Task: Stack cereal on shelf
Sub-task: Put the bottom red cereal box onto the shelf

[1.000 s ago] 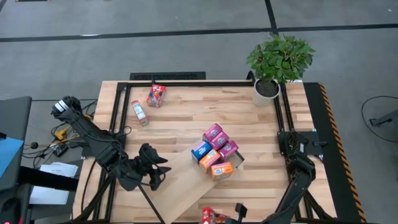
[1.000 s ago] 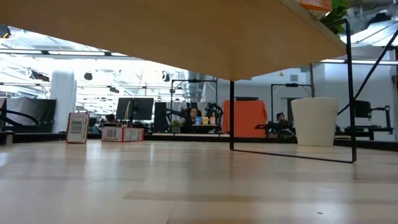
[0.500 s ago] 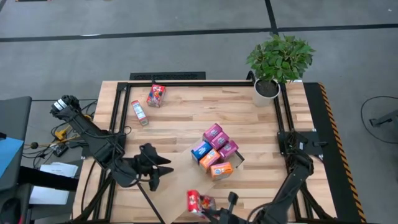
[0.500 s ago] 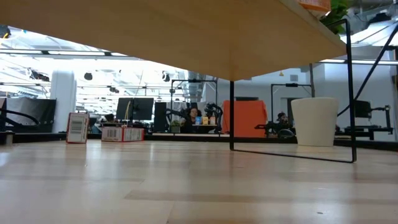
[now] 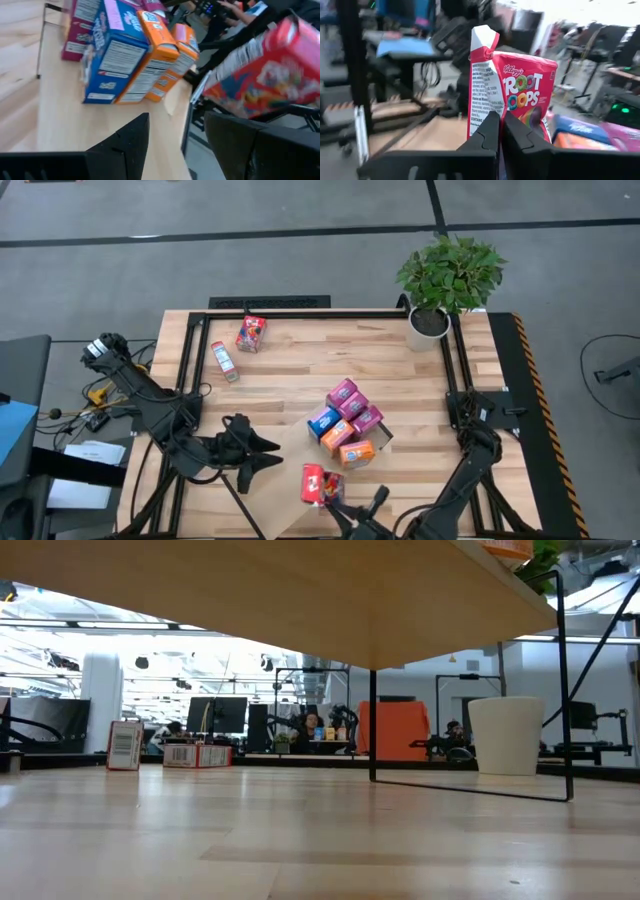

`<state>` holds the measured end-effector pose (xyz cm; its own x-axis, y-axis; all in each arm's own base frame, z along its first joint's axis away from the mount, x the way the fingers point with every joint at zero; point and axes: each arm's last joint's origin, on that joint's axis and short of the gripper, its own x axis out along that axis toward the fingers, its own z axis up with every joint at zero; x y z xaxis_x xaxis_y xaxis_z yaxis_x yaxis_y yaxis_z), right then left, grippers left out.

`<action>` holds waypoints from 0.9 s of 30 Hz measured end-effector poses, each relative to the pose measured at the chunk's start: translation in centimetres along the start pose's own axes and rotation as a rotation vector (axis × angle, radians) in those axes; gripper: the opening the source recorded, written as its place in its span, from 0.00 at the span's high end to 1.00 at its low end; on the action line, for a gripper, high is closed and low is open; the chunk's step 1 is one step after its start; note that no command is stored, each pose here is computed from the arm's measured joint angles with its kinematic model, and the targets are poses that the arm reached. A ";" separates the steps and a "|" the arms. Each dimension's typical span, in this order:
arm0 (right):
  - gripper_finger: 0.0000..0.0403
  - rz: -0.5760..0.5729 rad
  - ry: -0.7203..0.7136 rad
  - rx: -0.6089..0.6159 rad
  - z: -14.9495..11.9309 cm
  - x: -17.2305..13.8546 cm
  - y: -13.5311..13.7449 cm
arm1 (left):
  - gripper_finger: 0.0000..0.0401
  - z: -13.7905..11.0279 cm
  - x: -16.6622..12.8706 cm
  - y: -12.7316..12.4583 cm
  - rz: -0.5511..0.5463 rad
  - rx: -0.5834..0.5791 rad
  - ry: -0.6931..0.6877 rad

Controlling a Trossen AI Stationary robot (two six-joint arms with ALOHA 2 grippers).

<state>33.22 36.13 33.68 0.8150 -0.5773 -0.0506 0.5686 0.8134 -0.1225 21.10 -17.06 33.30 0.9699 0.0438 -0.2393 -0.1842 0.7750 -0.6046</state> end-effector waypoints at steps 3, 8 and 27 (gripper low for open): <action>0.93 -0.055 -0.040 -0.004 -1.0 -0.6 0.7 | 0.56 0.1 -0.1 -0.3 -0.020 -0.018 -0.013; 0.96 -0.064 -0.044 0.049 -3.9 -0.1 2.7 | 0.55 0.2 -0.1 -0.4 -0.012 -0.031 -0.042; 0.96 -0.158 -0.035 0.048 -5.7 5.0 3.8 | 0.56 -1.9 0.8 -0.1 0.039 -0.007 0.028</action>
<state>38.86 35.95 27.34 0.7180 -0.6961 0.0002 0.6939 0.7157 -0.0789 21.60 -18.29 31.69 0.9571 0.0562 -0.2843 -0.2232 0.7688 -0.5993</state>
